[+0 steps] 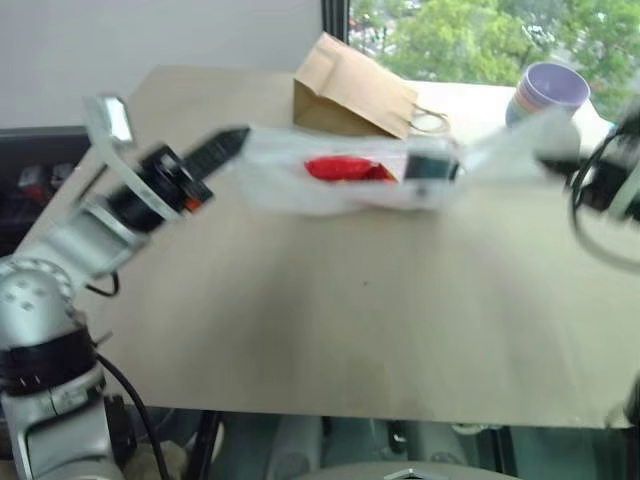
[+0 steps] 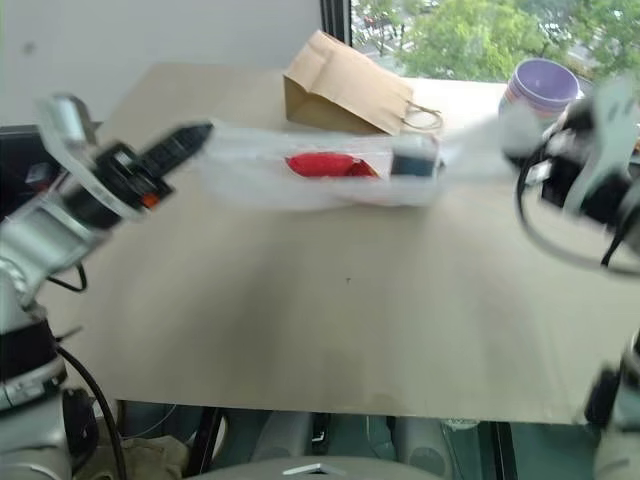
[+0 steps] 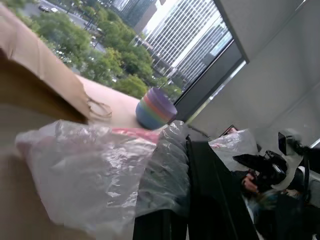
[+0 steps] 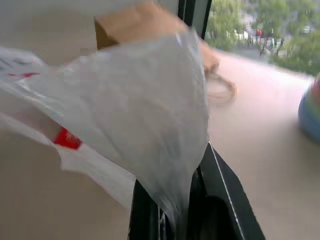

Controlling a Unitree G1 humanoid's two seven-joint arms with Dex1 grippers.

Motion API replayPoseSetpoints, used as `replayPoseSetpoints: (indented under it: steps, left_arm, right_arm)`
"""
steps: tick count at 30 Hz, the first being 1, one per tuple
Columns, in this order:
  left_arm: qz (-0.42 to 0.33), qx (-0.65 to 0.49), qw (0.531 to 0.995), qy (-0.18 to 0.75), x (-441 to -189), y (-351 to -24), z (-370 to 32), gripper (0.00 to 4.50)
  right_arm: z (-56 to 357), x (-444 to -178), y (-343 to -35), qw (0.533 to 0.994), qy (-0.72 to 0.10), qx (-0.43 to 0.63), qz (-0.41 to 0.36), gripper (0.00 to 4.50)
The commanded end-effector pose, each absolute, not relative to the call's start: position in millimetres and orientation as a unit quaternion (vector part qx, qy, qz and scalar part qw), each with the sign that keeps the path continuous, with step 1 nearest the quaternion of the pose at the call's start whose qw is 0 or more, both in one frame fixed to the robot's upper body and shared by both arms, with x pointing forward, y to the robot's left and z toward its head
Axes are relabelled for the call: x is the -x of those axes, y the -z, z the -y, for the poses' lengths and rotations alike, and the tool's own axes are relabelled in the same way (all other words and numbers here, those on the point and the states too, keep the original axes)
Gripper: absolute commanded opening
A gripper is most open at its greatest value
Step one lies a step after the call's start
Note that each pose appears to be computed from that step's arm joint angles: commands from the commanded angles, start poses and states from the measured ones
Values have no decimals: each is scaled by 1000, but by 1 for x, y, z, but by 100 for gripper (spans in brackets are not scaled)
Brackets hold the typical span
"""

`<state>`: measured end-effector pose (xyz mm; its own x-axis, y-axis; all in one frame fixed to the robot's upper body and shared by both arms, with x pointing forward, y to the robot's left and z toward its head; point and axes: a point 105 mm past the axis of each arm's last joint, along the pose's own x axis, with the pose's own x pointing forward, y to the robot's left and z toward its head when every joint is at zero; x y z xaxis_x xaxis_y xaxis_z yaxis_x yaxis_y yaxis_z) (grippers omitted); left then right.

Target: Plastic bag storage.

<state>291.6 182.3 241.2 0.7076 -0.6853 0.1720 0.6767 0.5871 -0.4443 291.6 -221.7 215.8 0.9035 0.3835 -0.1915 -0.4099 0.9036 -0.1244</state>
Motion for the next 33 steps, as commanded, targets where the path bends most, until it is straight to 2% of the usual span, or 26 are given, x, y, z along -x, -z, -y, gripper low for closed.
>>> replayPoseSetpoints:
  steps: [1, 3, 6, 7, 10, 11, 16, 17, 18, 23, 27, 33]
  left_arm:
    - [-40, 135, 928, 346, -285, -188, -172, 1]
    - [-36, 78, 941, 327, -282, -158, -169, 1]
    - [-29, 19, 942, 335, -280, -140, -163, 1]
    - [-9, 7, 928, 373, -271, -143, -157, 0]
    - [21, 4, 926, 377, -258, -150, -168, 75]
    - [20, 0, 928, 372, -254, -149, -173, 130]
    - [-15, -56, 939, 339, -231, -137, -226, 367]
    - [-22, -63, 939, 338, -228, -135, -233, 410]
    - [-31, -69, 940, 334, -225, -131, -239, 440]
    - [-48, -79, 945, 313, -224, -120, -253, 440]
    - [-40, -53, 959, 274, -236, -122, -258, 440]
    - [-1, -11, 973, 229, -264, -147, -261, 440]
  right_arm:
    - [232, -273, -201, 973, -162, 159, -50, 0]
    - [228, -264, -169, 964, -178, 184, -71, 0]
    - [216, -260, -146, 959, -198, 193, -70, 0]
    - [214, -259, -144, 957, -203, 196, -61, 28]
    - [208, -244, -146, 955, -239, 170, -45, 119]
    - [209, -238, -149, 956, -246, 153, -41, 179]
    - [223, -194, -150, 944, -295, 132, -67, 427]
    - [226, -189, -150, 943, -297, 136, -70, 450]
    - [229, -184, -149, 940, -301, 140, -74, 450]
    - [255, -165, -139, 939, -284, 177, -80, 450]
    - [275, -169, -133, 950, -244, 181, -74, 450]
    - [273, -166, -120, 946, -249, 187, -85, 450]
